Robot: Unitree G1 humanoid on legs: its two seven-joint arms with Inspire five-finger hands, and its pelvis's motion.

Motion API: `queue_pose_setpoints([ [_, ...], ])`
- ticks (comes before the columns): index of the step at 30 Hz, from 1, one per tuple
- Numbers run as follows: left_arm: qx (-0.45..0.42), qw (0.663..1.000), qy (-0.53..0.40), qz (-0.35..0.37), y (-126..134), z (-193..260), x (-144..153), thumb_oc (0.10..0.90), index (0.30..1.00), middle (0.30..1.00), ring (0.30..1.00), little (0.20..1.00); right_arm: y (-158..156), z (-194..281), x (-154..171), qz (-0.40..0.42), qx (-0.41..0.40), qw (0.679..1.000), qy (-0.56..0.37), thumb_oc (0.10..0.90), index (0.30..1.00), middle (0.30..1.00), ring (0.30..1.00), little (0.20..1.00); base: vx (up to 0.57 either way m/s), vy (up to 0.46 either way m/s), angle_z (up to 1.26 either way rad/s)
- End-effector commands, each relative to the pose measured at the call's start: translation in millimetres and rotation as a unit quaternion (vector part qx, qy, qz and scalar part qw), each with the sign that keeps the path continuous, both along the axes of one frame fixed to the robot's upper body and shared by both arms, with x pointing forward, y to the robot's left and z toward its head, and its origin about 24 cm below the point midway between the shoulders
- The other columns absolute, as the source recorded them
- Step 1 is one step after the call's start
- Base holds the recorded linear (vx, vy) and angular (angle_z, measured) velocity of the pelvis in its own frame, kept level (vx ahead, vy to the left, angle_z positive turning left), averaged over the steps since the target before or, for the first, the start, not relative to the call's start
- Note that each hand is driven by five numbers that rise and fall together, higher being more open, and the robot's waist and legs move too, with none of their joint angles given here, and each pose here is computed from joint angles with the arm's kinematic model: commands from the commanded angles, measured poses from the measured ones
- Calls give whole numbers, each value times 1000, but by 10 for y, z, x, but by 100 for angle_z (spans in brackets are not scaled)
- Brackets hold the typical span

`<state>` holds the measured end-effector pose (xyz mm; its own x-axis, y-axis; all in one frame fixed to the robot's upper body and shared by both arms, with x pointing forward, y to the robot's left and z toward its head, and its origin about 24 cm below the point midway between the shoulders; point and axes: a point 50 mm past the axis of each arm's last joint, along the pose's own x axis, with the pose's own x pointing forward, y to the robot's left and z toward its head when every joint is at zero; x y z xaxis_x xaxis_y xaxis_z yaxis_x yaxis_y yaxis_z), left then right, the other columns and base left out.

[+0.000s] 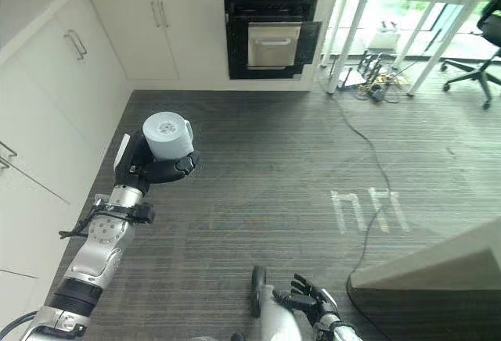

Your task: Place the dishes in the dishwasher.

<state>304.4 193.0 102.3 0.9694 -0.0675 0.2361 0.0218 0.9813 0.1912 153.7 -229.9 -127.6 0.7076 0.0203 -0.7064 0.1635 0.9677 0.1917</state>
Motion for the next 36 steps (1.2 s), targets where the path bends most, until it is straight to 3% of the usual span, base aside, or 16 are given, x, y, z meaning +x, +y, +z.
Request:
queue_pose_setpoints([
  [1,0,989,-146,-37,-71,591,-33,400,300,300,300,300,-182,-35,-144,-21,-22,999,24,800,900,900,900,900,872,-539,102],
  [5,-9,988,-157,-11,7,659,-101,400,300,300,300,300,-307,-30,-171,-20,-21,999,45,800,900,900,900,900,613,-444,7],
  [9,-41,988,-139,-43,85,719,-79,400,300,300,300,300,-419,-23,-231,-40,-14,998,39,800,900,900,900,900,381,-240,18],
  [11,-73,988,-128,-49,144,668,-80,400,300,300,300,300,-314,-30,-156,-35,13,999,35,800,900,900,900,900,648,68,-43],
  [19,-44,990,-136,-5,334,575,-233,400,300,300,300,300,-171,-68,-126,-7,9,998,55,800,900,900,900,900,488,149,-124],
  [30,-1,992,-128,-12,204,567,-210,400,300,300,300,300,28,-91,-119,29,-12,999,39,800,900,900,900,900,315,91,-43],
  [36,10,991,-137,9,238,627,-187,400,300,300,300,300,-64,-50,-59,28,-7,999,29,800,900,900,900,900,254,-482,9],
])
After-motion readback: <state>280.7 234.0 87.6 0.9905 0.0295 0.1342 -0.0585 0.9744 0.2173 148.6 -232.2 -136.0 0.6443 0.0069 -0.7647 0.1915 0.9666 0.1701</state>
